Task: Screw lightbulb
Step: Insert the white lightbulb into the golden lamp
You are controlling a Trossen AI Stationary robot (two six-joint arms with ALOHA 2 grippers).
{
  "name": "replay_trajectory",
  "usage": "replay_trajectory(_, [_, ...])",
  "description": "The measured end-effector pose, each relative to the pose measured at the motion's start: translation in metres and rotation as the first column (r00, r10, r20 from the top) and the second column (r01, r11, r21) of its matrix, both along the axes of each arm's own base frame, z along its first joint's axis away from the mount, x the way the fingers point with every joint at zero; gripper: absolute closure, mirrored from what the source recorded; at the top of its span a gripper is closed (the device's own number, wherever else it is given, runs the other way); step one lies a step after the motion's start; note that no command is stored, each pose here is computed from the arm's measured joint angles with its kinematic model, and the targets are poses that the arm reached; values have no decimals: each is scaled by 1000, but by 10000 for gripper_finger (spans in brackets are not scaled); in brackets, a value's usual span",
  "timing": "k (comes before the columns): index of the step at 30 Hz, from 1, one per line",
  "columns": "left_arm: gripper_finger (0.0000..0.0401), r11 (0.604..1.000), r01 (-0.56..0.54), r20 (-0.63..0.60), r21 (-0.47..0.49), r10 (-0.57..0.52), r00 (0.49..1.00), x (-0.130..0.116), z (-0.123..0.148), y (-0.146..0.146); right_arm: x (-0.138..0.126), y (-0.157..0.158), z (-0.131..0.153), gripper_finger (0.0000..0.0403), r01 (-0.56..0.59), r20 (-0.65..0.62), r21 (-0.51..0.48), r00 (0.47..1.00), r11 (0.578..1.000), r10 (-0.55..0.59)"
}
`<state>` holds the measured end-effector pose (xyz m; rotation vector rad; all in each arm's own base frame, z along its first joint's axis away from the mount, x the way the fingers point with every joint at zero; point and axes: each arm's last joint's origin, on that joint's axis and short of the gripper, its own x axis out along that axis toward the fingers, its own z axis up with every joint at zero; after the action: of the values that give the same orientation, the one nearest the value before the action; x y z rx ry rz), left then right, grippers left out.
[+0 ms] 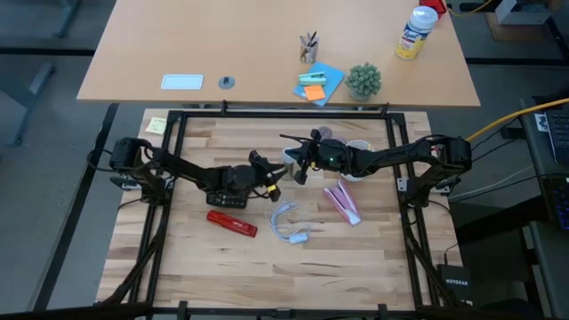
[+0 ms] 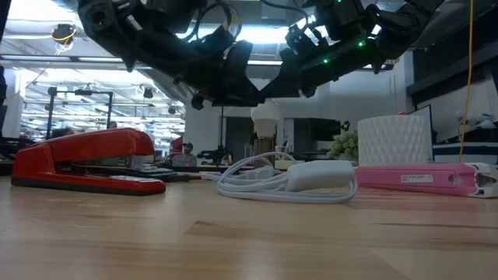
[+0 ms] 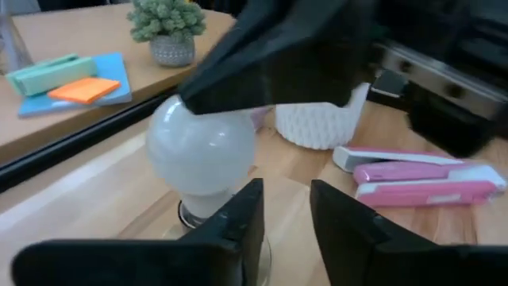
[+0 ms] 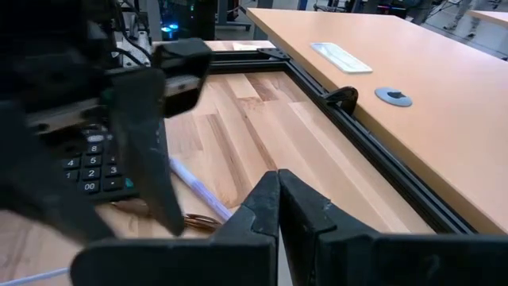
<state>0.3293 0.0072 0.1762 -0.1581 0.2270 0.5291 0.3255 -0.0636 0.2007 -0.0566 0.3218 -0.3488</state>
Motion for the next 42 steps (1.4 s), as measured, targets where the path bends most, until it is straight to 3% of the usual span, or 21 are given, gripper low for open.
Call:
replay_trajectory(15, [382,998,-65,7,-19,65,998,-1,0,21,0,1,0,395,-22,1,7,1000,1000,22])
replay_trajectory(35, [384,988,-150,21,-35,151,988,-3,-1,30,0,1,0,395,-24,0,8,1000,1000,24])
replay_trajectory(42, [384,987,-142,-64,-69,138,988,-6,-11,20,0,1,-2,395,-11,-12,5,1000,1000,11])
